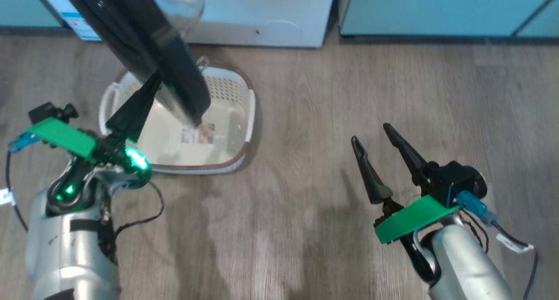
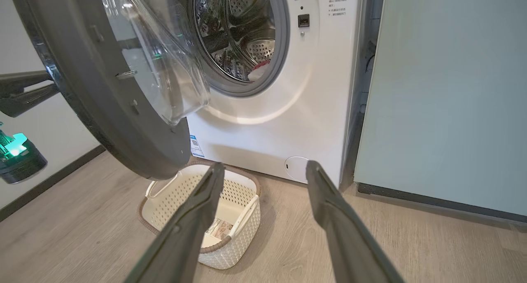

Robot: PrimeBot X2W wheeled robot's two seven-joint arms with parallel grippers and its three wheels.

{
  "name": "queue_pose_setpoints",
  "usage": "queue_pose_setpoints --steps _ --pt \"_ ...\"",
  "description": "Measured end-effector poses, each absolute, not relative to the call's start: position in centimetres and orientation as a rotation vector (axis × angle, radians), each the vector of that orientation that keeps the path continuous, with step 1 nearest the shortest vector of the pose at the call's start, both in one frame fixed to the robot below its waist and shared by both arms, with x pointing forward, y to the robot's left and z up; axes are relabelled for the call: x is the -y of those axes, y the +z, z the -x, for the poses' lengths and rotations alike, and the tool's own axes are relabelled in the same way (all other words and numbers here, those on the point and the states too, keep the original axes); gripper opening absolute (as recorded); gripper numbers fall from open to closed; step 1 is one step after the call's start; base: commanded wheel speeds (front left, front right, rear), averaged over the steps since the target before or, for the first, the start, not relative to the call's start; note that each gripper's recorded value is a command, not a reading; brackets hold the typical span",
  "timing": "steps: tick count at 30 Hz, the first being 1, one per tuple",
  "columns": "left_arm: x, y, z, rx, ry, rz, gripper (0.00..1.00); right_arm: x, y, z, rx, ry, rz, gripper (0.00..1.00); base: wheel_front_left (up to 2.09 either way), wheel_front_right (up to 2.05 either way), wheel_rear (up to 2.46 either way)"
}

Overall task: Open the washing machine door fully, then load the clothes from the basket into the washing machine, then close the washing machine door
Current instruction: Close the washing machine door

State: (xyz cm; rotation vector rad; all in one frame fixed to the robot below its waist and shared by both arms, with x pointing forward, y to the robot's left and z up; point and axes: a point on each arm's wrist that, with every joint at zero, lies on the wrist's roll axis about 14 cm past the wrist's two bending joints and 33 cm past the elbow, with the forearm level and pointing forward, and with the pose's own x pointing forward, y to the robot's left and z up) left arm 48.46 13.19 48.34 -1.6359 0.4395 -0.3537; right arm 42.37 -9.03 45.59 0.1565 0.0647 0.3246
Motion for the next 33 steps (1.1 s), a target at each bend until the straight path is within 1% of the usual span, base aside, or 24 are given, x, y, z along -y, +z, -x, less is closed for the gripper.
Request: queue_pose_setpoints --steps 5,12,16,17,25,29,33 --pt "-10.7 46.8 -50.5 -0.465 -0.338 1.628 0.00 10.5 45.1 -43.2 -0.070 0.283 -0.150 1.00 0.00 0.00 0.00" --pt "-7.8 46.7 -55.5 -0.428 -0.343 1.643 0.00 13.4 43.8 -43.6 -0.098 0.200 -0.149 1.00 0.00 0.00 0.00" --pt "-6.2 46.7 -57.3 -0.415 -0.353 1.661 0.00 14.8 43.2 -43.3 -0.114 0.157 -0.157 1.00 0.00 0.00 0.00" --pt "-5.3 46.5 -58.4 -0.405 -0.347 1.673 0.00 15.8 43.0 -43.1 -0.121 0.128 -0.157 1.00 0.00 0.00 0.00" --pt "-2.0 45.6 -62.3 -0.374 -0.304 1.716 0.00 19.3 43.1 -42.4 -0.124 0.026 -0.159 1.00 0.00 0.00 0.00" --pt "0.4 45.2 -64.9 -0.357 -0.261 1.739 0.00 21.4 43.0 -41.2 -0.138 -0.046 -0.161 1.00 0.00 0.00 0.00" --pt "1.5 44.8 -66.5 -0.338 -0.208 1.751 0.00 22.8 43.3 -40.4 -0.137 -0.091 -0.157 1.00 0.00 0.00 0.00"
